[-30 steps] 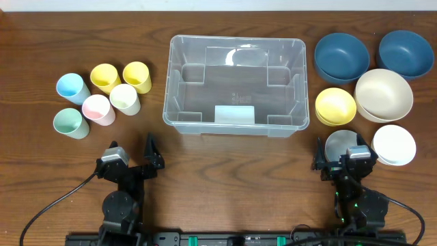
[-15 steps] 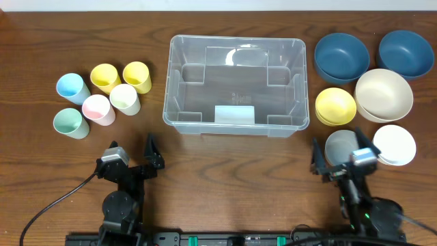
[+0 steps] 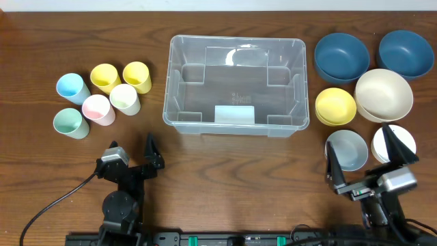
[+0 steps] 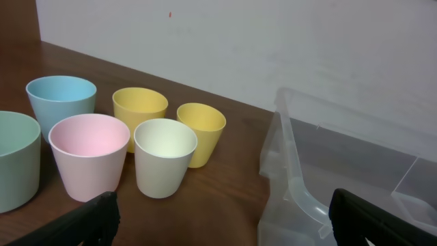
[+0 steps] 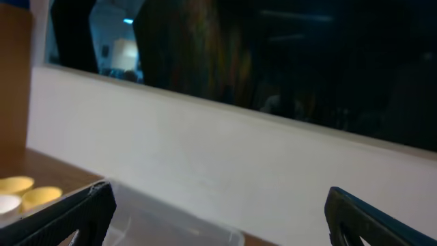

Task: Pack container
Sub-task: 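Move the right gripper to the dark teal bowl at back right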

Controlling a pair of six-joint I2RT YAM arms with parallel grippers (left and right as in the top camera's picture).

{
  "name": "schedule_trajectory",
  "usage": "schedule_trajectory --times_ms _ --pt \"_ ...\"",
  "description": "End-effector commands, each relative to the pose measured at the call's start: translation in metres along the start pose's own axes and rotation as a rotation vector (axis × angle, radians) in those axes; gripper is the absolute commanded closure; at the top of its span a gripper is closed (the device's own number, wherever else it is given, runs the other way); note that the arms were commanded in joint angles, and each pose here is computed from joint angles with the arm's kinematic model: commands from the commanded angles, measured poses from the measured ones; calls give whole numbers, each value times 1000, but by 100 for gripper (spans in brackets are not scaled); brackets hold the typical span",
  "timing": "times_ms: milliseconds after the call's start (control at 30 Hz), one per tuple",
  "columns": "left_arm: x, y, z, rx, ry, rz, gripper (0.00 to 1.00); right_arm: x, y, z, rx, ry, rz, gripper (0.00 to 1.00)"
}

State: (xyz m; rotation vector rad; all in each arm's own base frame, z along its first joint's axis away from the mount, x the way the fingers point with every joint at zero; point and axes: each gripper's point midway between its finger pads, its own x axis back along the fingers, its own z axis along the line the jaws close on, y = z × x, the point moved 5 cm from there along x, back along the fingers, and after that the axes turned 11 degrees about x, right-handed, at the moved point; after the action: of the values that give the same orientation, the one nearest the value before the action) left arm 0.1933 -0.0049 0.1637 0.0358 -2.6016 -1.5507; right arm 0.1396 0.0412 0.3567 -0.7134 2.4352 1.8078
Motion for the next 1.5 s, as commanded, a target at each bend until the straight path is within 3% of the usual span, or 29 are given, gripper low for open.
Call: schedule_trajectory --times_ms 0,167,300,500,700,867,1033,1200,1467 --pt "-1 -12 9 -29 34 34 2 -2 0 8 -1 78 -3 1" --pt "-1 -12 9 -29 34 34 2 -8 5 2 -11 60 25 1" --pt "-1 -12 9 -29 34 34 2 -30 17 -12 -61 72 144 1" --pt "-1 -12 9 -29 34 34 2 -111 26 -51 -203 132 475 1" --pt "-1 -12 9 -29 34 34 2 -182 10 -89 -278 142 639 1" --pt "-1 -12 9 -29 34 34 2 -222 -25 -94 -351 224 702 1" --pt "-1 -12 9 -29 34 34 2 -237 -76 -105 -364 178 811 1" --pt "-1 -12 9 -29 34 34 2 -231 -137 -135 -441 -19 988 1" --pt "-1 -12 9 -29 34 34 2 -211 -242 -140 -581 -51 1257 1"
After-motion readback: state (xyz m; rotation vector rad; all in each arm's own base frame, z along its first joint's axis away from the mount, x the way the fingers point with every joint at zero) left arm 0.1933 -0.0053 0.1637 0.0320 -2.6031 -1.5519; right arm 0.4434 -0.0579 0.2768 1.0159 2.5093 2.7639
